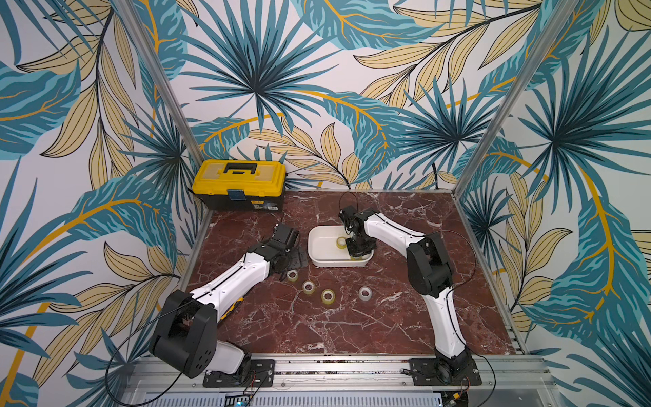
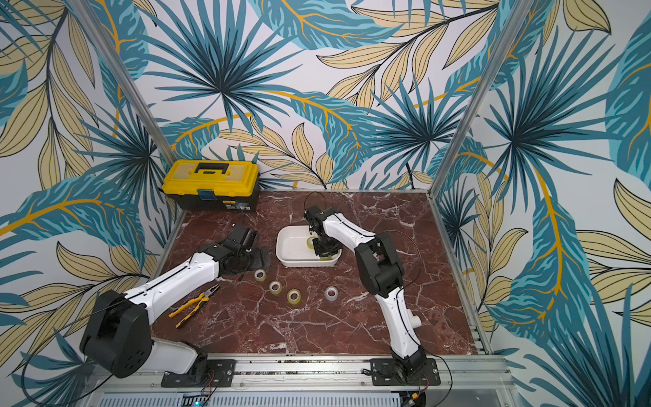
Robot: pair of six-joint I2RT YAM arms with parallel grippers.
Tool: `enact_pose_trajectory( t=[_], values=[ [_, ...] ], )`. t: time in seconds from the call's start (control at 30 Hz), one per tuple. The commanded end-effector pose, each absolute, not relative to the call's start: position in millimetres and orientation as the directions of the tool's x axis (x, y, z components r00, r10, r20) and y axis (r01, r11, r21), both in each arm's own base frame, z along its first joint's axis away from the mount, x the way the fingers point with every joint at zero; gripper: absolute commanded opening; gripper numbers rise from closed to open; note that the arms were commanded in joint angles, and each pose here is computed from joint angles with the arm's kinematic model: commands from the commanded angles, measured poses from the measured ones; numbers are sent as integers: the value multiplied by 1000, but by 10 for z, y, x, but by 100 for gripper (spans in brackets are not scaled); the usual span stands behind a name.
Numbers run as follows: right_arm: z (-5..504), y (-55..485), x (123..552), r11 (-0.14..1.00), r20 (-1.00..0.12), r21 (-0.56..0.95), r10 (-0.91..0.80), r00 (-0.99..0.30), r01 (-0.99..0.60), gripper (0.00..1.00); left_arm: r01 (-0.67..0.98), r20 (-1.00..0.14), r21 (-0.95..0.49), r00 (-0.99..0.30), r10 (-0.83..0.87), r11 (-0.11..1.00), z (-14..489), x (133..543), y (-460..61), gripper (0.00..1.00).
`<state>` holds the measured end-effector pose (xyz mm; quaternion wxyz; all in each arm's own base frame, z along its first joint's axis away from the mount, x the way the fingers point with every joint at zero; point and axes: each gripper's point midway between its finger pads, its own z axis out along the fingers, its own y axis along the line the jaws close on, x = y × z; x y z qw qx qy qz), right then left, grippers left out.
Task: Put the transparent tape into the storage box
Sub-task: Place the tape in the storage box.
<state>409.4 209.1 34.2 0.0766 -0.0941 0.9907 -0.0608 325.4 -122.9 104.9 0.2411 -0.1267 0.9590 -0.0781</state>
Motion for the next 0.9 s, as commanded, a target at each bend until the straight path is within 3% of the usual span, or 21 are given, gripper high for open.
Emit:
enact_pose_trajectory(
  t=[0.0, 0.2, 0.47, 0.7, 0.87],
  values=[
    [330, 2100, 4092, 975, -139, -145, -188, -972, -168, 25, -192, -473, -227, -835, -280, 955, 1206, 3373, -1246, 100],
    [519, 2143, 4127, 979, -181, -125, -183, -966, -162, 30, -191, -470, -221, -839, -276, 956, 1203, 3332, -1222, 100],
    [1272, 2280, 4235, 988, -322, -44, -154, -934, -147, 35, -217, -406, -233, -864, -297, 948, 1000, 3193, -1136, 100],
    [2043, 2343, 4126, 986, -442, 84, -91, -892, -142, 35, -297, -338, -279, -860, -383, 913, 685, 3173, -977, 94],
    [2249, 2274, 4029, 986, -471, 90, -81, -879, -139, 35, -296, -288, -262, -885, -367, 919, 488, 3192, -1028, 87]
  ],
)
